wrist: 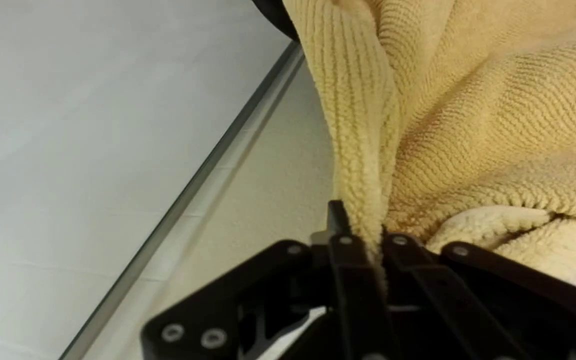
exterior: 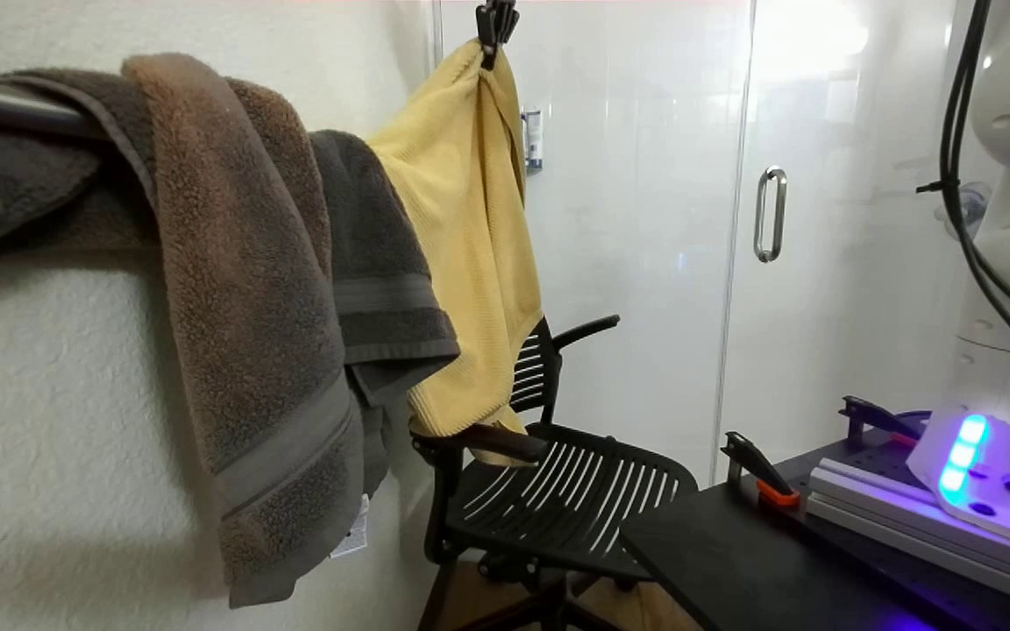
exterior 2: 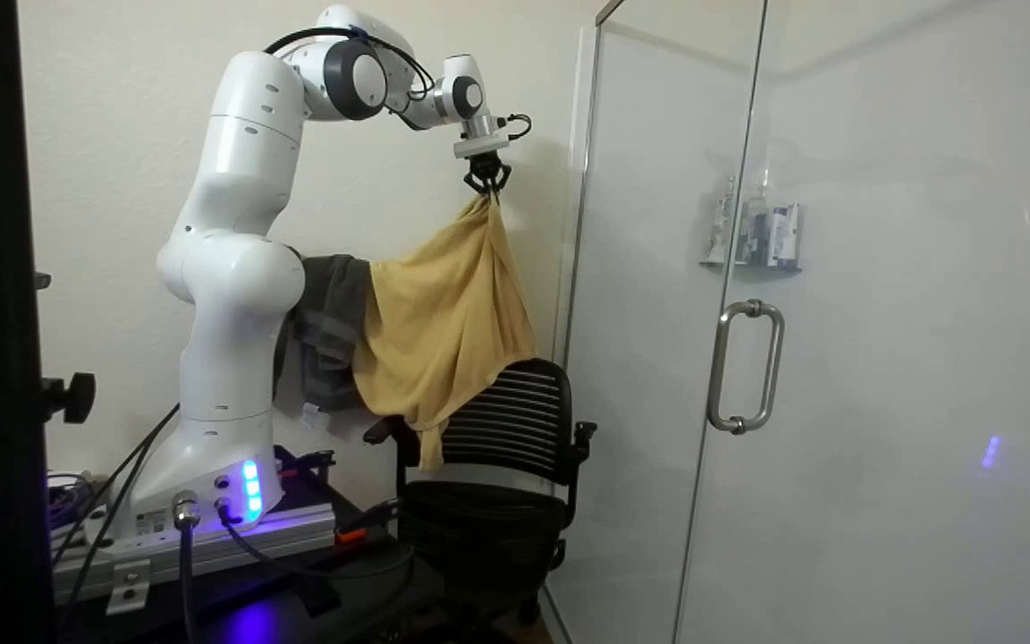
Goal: Unhang the yellow and gray towels and put them on the chair, and then open the bathing room door
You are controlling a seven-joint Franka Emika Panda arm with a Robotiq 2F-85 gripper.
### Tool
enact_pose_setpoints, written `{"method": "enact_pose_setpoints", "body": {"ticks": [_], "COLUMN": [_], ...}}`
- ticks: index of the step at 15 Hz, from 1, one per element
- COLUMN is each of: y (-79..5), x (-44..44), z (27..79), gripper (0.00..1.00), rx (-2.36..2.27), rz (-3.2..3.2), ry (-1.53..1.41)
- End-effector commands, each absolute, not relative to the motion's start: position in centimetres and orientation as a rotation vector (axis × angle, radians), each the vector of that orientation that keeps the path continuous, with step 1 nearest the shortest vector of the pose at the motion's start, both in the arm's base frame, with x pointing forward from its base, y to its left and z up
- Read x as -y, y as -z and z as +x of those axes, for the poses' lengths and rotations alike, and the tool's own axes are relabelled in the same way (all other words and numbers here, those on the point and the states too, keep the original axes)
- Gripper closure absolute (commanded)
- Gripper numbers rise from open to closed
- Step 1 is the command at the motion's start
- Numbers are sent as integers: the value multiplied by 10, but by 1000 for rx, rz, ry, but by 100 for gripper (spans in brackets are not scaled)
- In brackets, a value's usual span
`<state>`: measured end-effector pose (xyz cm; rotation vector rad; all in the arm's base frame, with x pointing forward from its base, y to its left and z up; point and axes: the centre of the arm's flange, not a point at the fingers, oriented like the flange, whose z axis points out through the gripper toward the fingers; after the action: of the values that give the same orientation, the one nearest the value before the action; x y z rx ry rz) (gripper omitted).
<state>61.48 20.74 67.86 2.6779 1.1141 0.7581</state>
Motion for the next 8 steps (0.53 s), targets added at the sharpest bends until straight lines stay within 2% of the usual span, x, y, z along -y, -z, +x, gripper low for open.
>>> {"method": "enact_pose_setpoints", "body": {"ticks": [1,3,8], "y": [-676,-691,-803], "x": [-207,-209,-205], "z": [616,616,608], "gripper": [98,98,98], "rx": [-1115,-1075,-905], "rz": [2681,2612,2474], "ry": [-749,-829,-1104]}}
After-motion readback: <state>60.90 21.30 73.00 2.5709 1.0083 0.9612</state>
